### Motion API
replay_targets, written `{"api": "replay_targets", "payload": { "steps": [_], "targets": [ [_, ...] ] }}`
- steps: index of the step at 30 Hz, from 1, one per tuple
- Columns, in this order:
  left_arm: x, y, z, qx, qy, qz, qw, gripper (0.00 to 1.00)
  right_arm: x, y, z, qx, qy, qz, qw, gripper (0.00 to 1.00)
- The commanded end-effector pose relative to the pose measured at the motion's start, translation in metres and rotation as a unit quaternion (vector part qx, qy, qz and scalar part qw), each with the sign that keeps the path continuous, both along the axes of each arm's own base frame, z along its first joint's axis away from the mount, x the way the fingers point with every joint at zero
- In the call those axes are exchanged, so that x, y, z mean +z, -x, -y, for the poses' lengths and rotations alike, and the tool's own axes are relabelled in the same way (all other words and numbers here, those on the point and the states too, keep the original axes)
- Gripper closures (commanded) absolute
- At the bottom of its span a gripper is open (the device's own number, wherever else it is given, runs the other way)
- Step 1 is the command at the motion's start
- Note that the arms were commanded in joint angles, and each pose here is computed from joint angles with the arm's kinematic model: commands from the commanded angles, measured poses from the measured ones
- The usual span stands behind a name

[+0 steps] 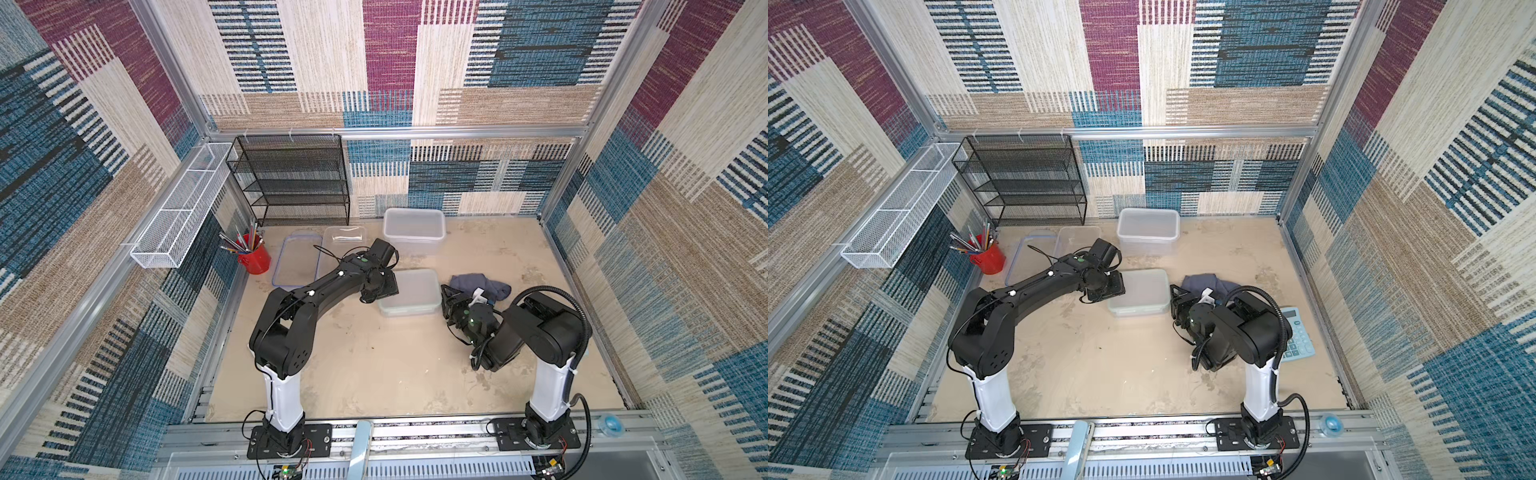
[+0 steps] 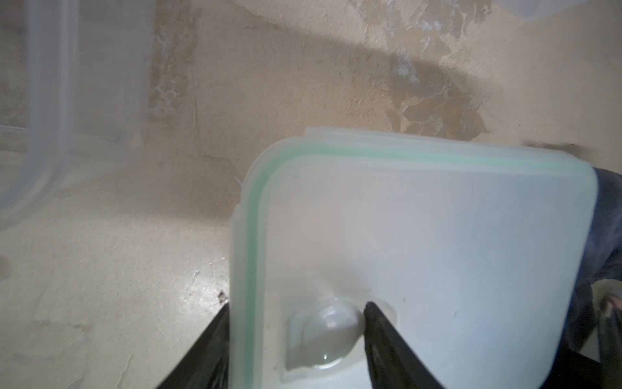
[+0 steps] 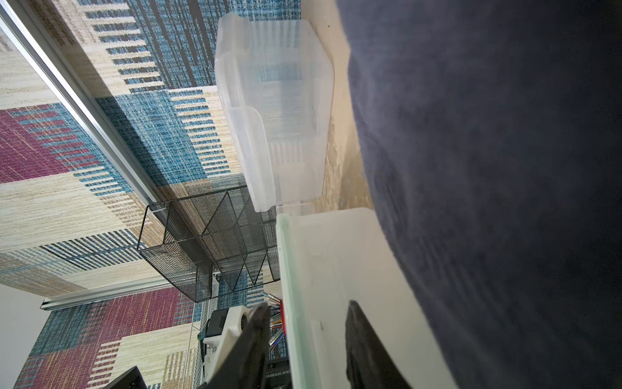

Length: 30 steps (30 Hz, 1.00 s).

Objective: Wipe the insides of the lunch boxes
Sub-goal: Open the fastener of the lunch box.

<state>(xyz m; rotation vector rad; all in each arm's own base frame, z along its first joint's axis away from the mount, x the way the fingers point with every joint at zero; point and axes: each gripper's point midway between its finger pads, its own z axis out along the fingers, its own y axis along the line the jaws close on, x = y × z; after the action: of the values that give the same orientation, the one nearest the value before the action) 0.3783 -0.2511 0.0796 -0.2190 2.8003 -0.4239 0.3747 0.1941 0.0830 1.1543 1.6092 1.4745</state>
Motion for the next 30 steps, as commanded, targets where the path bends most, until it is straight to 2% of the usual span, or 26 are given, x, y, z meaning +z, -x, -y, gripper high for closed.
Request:
{"api": "replay_targets", "payload": {
  "steps": [1,8,22,27,30],
  "targets": [
    [-0.013,0.023,0.010,-0.022,0.013,-0.052,0.998,0.41,0.030,0.013,-0.042,0.106,-0.061,0.032,0.992,0.62],
    [-0.012,0.023,0.009,-0.022,0.012,-0.049,0.998,0.41,0.007,0.020,-0.045,0.100,-0.027,-0.024,0.994,0.59],
    [-0.010,0.022,0.009,-0.022,0.012,-0.046,0.999,0.41,-0.010,0.021,-0.042,0.091,-0.014,-0.060,0.994,0.51],
    [-0.012,0.023,0.010,-0.022,0.013,-0.048,0.999,0.41,-0.006,0.021,-0.040,0.085,-0.024,-0.051,0.995,0.53],
    [-0.012,0.024,0.008,-0.020,0.011,-0.049,0.999,0.41,0.007,0.021,-0.037,0.073,-0.048,-0.027,0.996,0.61]
  ]
}}
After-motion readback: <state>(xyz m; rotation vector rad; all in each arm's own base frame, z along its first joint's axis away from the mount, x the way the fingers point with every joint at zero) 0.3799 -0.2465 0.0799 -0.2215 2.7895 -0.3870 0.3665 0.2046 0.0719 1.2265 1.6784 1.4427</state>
